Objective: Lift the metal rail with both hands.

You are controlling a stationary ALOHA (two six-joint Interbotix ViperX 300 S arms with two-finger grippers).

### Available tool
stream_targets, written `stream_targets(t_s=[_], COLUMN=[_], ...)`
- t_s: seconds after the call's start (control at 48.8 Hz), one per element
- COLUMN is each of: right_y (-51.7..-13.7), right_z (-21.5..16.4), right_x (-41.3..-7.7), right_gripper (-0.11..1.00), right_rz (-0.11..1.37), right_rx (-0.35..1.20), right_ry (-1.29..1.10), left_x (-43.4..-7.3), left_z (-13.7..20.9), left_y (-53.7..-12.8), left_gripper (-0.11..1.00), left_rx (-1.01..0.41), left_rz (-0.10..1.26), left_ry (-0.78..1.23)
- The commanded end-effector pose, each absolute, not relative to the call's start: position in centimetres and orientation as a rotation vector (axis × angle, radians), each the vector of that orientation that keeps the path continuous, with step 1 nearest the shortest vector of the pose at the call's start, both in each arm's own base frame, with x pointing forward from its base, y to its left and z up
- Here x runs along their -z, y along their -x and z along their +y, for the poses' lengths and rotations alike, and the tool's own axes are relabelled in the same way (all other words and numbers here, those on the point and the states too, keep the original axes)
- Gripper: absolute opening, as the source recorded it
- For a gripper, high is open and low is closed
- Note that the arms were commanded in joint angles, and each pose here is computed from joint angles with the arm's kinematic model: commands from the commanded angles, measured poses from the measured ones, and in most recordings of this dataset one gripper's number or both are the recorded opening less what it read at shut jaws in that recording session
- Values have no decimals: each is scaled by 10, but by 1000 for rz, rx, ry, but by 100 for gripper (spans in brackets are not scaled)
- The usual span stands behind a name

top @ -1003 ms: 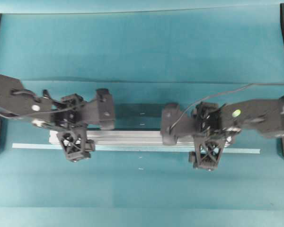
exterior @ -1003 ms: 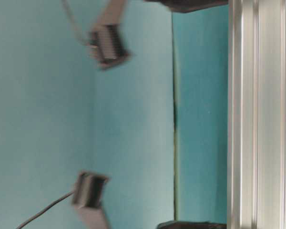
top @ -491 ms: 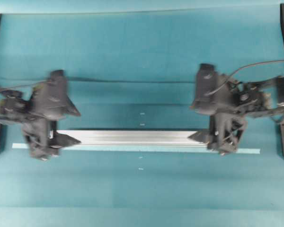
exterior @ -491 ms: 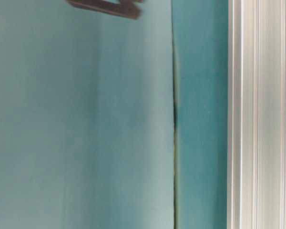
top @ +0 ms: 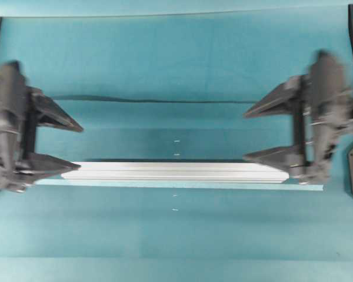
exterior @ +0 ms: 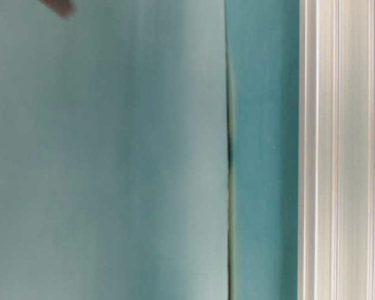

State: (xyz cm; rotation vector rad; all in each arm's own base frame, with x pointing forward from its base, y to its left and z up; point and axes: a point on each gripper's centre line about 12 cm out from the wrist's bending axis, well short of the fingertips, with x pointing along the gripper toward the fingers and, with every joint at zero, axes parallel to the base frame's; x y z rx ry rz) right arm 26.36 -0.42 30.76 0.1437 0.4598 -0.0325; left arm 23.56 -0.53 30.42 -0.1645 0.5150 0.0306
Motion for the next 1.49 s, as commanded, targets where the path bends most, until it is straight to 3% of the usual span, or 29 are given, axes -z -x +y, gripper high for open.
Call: stream_targets(t_s=[0.0, 0.594, 1.474], right_y=[-253, -195, -183], right_z=[-4, -2, -2], right_x=[-323, -373, -370], right_gripper=[99, 99, 99], right_rz=[379, 144, 117], right_rx=[28, 14, 14], right_ry=[-142, -158, -188], left_x=[-322, -378, -383], left_z=[-5, -5, -4], left_y=[-230, -194, -186], left_gripper=[91, 90, 90], left_rx=[-20, 15, 16], left_rz=[419, 81, 48], left_ry=[163, 171, 173])
